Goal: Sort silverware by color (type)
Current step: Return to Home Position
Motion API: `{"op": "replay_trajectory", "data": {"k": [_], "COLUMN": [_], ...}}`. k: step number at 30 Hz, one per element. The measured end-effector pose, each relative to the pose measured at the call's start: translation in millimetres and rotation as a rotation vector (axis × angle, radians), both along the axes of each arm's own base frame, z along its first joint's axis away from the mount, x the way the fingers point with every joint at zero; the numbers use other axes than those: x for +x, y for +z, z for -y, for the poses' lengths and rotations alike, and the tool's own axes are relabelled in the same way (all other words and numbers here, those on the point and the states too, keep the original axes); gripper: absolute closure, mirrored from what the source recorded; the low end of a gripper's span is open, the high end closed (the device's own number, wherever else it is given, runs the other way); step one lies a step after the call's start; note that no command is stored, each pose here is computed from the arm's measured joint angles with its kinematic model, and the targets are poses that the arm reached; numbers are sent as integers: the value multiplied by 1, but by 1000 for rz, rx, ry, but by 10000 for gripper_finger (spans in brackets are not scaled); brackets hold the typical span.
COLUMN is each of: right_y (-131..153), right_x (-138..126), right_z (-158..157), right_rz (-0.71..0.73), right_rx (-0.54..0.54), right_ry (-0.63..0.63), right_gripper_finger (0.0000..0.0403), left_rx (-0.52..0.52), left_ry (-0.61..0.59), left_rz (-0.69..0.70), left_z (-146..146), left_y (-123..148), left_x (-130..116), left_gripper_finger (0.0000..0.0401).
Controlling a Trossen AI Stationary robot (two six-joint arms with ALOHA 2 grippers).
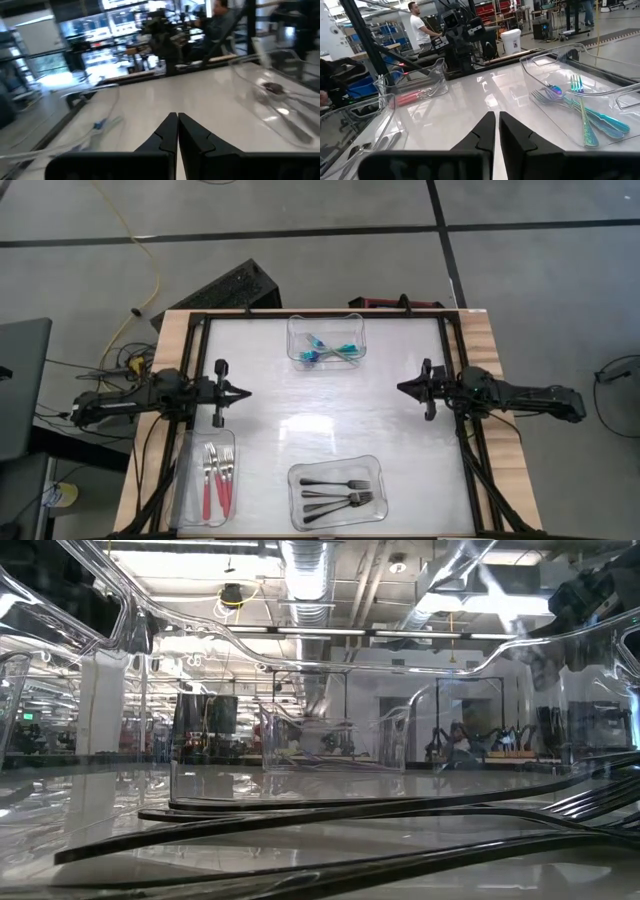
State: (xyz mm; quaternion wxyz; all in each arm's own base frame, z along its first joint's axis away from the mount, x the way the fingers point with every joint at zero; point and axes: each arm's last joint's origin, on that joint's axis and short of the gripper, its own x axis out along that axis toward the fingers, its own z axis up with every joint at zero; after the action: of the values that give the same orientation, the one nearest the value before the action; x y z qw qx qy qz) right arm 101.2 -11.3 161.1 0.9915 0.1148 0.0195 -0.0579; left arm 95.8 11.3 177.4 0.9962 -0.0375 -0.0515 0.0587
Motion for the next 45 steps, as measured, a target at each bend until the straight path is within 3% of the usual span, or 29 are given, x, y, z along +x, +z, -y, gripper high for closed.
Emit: {"op": "replay_trajectory", "data": {"k": [8,45], "right_y": [0,-1], "right_x": [0,0], "right_z": [0,0], "right_rz": [-1,-2], "right_rx": [0,1], "right_ry": [0,-2], "right_gripper_finger": [352,352], "left_rx": [-127,-113], "left_ry": [80,74], "left_rz": [-43,-70], "left_z": [-3,-2], "left_y": [-5,-6], "left_x": [0,0], "left_gripper_finger": [401,401]}}
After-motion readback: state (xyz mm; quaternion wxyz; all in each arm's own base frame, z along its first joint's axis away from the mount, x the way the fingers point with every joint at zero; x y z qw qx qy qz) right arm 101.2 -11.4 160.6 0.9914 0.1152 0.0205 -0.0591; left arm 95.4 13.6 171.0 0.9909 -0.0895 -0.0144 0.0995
